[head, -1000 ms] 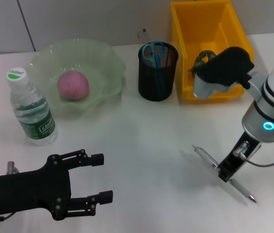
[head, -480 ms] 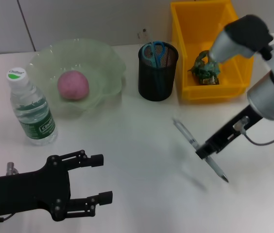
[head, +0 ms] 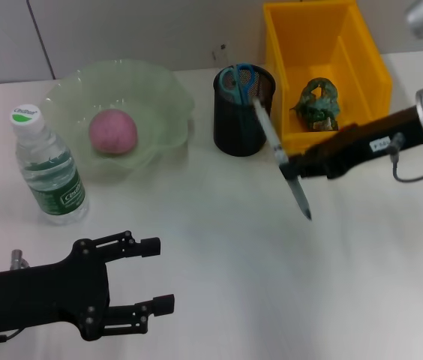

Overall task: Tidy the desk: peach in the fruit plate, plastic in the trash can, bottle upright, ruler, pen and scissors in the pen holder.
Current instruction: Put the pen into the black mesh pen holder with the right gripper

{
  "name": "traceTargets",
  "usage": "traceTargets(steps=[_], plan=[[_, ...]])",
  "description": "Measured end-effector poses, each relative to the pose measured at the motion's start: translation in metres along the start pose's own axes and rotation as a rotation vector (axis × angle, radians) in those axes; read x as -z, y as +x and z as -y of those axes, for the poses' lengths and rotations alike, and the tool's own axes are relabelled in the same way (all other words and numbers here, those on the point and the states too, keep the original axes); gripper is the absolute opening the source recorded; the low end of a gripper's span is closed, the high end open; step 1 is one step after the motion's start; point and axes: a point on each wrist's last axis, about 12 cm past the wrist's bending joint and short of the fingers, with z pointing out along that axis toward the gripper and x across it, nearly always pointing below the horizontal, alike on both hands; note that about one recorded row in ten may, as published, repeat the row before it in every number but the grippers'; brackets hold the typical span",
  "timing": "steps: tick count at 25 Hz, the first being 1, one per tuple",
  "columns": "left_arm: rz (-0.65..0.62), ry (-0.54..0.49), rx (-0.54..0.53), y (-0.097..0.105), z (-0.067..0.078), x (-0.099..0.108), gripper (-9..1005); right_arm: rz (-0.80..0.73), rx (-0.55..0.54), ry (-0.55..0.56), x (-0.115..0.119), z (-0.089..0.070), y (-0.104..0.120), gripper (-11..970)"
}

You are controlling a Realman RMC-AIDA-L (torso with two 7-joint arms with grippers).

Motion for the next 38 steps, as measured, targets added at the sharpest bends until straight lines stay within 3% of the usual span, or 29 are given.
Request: traceTargets(steps=[13, 19, 28, 38], plan=[[0.002, 0.011, -0.002, 0.0, 0.0, -0.004, 803, 0.456, 0.068, 0.019, 0.004, 0.029, 0.012, 135], [0.0, 0.009, 0.0, 0.0, 0.0, -0.005, 803, 0.576, 0.094, 0.06, 0.002, 0.035, 0.014, 135], [0.006, 0.004, 0.001, 0.0, 0.0, -0.005, 803, 0.682, 0.163, 0.14, -0.014, 0.042, 0.022, 135], [0.003, -0.011, 0.034, 0.002, -0.001, -0.01, 803, 0.697, 0.21, 0.21, -0.042, 0.045, 0.026, 134]])
